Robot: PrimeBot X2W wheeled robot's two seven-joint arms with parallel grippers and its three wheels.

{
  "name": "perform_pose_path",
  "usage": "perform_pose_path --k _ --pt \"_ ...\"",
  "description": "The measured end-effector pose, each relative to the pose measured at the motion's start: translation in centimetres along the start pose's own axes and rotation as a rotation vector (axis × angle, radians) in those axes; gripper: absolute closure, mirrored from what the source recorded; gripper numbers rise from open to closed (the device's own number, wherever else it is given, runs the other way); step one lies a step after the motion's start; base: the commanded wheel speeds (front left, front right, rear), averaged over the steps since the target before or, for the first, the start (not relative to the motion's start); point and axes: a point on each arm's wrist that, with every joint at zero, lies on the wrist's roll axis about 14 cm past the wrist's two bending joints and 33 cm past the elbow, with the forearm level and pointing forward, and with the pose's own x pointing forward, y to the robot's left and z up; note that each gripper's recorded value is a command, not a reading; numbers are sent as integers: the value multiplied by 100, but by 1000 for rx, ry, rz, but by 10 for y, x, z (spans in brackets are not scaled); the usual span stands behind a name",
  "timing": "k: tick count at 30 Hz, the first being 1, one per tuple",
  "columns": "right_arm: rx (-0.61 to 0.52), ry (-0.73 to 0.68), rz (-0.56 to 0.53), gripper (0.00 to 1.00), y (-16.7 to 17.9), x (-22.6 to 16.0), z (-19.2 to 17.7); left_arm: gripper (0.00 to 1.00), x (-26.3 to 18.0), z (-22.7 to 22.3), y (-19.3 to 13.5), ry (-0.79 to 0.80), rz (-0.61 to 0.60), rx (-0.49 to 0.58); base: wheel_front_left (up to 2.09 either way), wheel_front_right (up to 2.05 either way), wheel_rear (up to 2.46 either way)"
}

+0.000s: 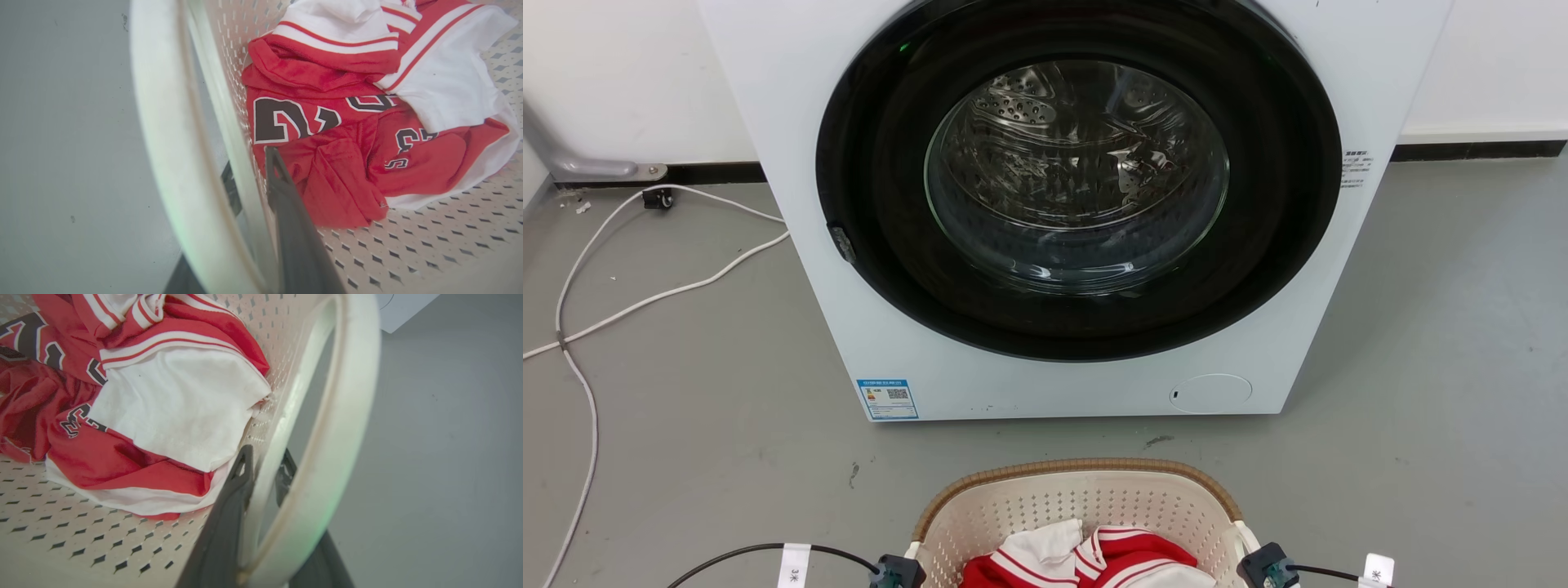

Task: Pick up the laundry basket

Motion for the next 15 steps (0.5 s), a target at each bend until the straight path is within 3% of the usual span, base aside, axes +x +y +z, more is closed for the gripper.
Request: perform_pose_path --k 15 --pt "2 11 5 100 1 0 -2 100 0 -2 0 9 -3 -5 0 0 0"
